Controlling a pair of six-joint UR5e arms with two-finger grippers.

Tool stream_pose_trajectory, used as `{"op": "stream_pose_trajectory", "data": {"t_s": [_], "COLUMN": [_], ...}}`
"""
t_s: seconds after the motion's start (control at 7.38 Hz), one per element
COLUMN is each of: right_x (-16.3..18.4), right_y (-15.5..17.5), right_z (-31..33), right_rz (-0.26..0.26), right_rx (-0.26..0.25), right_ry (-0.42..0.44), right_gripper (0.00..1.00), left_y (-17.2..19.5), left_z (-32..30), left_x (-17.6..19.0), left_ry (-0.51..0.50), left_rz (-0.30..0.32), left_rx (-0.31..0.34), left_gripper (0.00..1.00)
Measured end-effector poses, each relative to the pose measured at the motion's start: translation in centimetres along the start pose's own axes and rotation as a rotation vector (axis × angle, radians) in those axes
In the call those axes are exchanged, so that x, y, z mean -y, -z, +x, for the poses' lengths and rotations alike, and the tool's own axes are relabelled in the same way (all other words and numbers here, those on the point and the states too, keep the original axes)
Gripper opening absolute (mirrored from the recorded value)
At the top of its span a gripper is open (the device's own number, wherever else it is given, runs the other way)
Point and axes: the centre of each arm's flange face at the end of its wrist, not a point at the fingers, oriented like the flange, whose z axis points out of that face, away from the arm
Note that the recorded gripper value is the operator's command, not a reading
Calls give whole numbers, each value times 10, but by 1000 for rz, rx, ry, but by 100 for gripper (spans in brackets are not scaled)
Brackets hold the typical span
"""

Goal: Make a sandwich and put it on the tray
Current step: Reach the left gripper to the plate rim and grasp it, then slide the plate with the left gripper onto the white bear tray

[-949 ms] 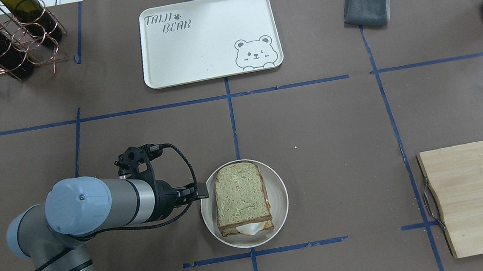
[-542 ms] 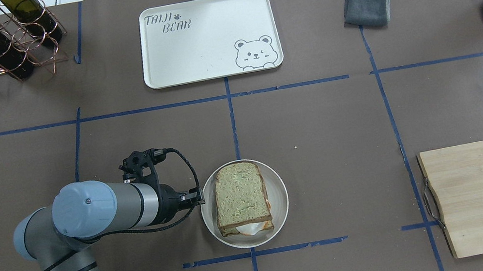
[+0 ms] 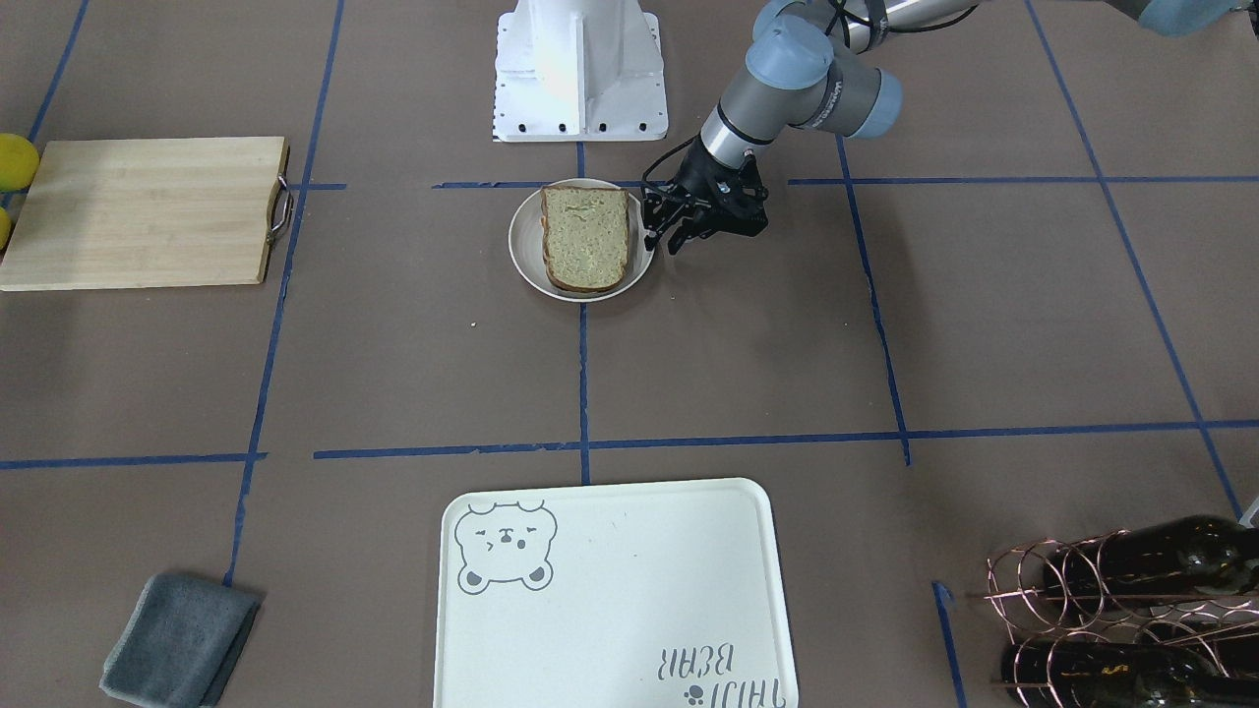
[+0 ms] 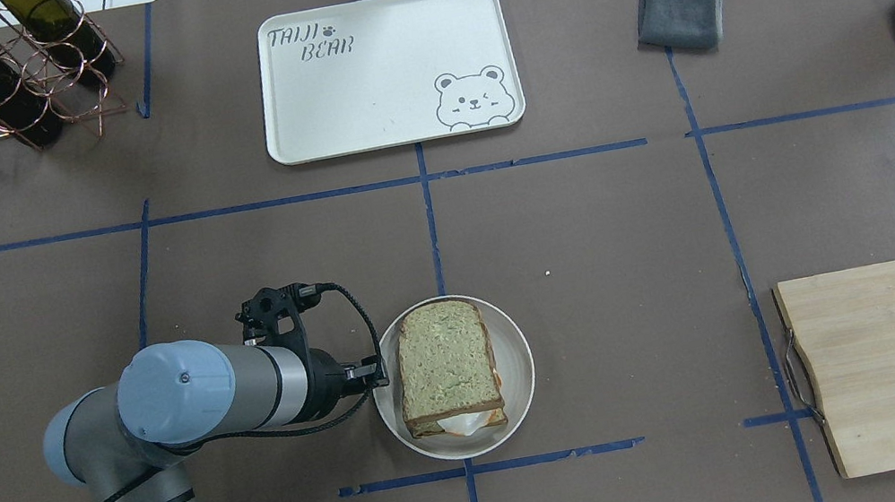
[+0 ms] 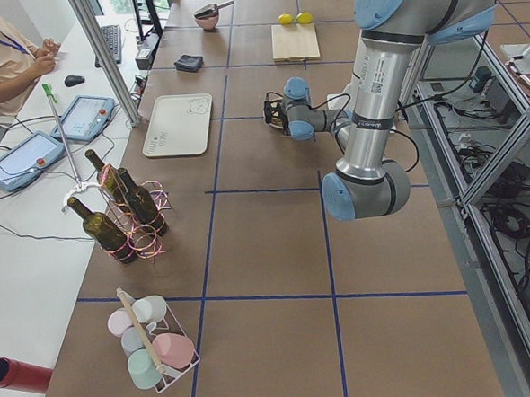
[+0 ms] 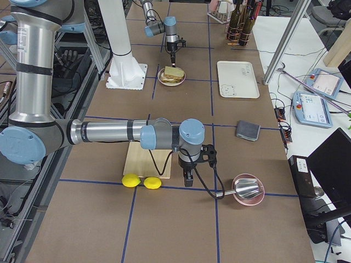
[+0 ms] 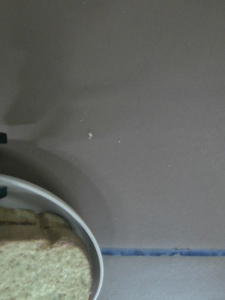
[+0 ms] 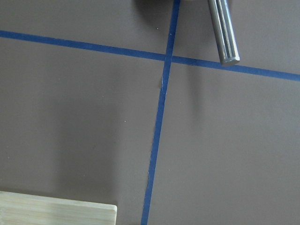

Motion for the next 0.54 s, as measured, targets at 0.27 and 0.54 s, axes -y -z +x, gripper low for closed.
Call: {"op": "stream_pose_trajectory", "data": {"t_s": [0.27,0.54], "right_x": [0,0], "right_y": [0,-1], "right_z": [0,0], "right_rz": [-1,-1], "right_rx": [0,0], "right_ry": [-1,0], "right_gripper": [100,100], "left_y": [-3,-5], "left_z": [3,4], "left_x": [-7,-10], "left_ry": [-6,-9], "left_rz": [-12,-17], "left_rx": [-3,-3], "left_gripper": [26,7]}}
